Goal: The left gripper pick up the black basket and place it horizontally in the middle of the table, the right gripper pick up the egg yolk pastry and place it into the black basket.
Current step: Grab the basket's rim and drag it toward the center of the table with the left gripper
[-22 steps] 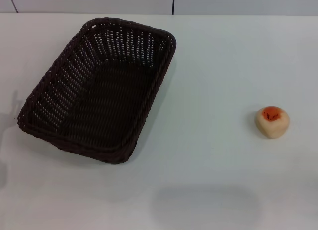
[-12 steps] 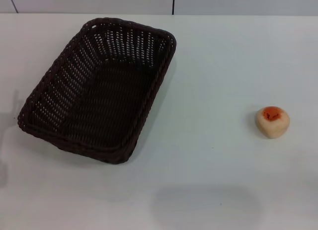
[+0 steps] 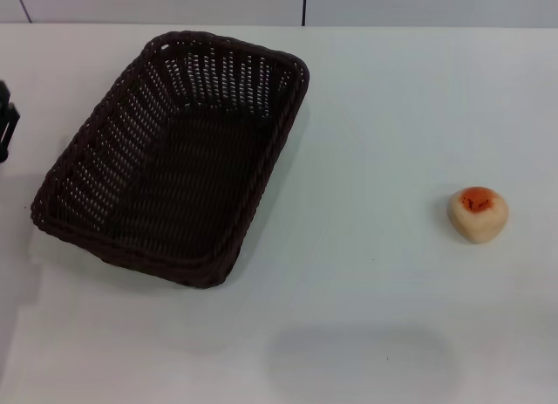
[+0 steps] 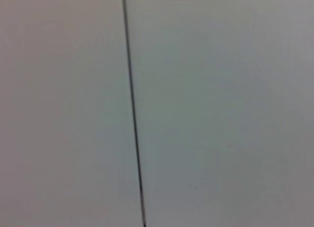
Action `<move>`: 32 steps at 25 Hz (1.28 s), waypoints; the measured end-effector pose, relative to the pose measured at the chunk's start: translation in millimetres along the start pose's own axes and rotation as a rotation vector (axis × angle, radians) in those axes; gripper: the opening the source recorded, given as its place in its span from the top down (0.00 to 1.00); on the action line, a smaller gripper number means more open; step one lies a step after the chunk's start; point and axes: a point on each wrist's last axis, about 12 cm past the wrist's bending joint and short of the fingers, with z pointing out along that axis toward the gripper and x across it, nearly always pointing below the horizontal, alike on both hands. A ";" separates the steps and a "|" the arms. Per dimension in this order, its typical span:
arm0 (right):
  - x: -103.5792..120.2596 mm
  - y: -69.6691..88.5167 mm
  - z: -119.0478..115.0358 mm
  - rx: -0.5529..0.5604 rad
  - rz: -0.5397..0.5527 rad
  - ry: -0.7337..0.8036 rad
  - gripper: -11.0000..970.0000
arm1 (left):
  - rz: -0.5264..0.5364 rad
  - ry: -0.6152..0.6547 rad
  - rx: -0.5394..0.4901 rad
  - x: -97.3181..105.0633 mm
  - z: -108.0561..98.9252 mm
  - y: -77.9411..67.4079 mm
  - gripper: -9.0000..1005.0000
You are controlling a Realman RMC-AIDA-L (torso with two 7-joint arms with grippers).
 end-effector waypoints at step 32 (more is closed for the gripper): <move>0.7 -2.3 -2.9 0.006 0.002 0.019 0.18 | 0.295 0.542 0.358 -181.6 112.9 -49.7 0.24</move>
